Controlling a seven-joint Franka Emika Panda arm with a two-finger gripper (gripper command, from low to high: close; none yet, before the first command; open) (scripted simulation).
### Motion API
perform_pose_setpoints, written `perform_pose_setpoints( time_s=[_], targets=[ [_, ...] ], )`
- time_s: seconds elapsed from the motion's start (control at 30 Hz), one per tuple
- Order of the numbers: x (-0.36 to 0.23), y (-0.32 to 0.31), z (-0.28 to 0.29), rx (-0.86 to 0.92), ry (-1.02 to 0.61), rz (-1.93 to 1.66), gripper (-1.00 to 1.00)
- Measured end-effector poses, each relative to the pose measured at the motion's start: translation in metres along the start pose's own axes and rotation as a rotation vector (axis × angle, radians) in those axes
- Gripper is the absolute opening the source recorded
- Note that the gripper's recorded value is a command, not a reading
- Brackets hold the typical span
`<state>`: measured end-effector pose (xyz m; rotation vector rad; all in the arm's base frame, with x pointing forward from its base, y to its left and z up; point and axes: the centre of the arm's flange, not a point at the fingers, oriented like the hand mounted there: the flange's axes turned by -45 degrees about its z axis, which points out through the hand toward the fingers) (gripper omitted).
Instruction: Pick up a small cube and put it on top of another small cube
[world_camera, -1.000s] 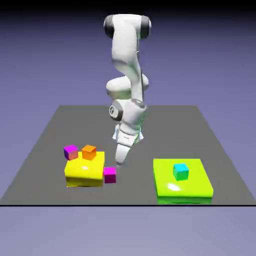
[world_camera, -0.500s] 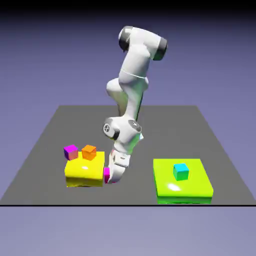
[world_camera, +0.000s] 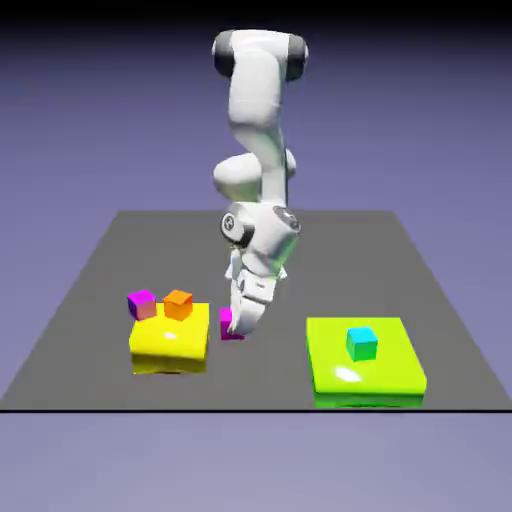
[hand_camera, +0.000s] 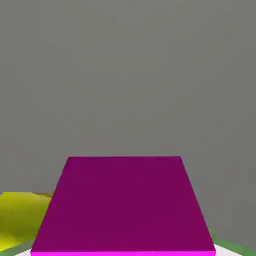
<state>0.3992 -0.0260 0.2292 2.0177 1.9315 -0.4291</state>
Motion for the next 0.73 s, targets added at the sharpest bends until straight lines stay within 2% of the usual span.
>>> perform_pose_setpoints(
  time_s=[0.37, 0.47, 0.63, 0.67, 0.73],
  targets=[
    [-0.124, -0.014, -0.067, 0.18, 0.002, 0.375, -1.0],
    [-0.138, -0.024, -0.051, 0.208, 0.013, 0.406, -1.0],
    [-0.127, -0.033, 0.015, 0.208, 0.012, 0.406, -1.0],
    [-0.127, -0.034, 0.016, 0.208, 0.012, 0.406, 1.0],
    [-0.127, -0.034, 0.016, 0.207, 0.011, 0.406, 1.0]
  ],
)
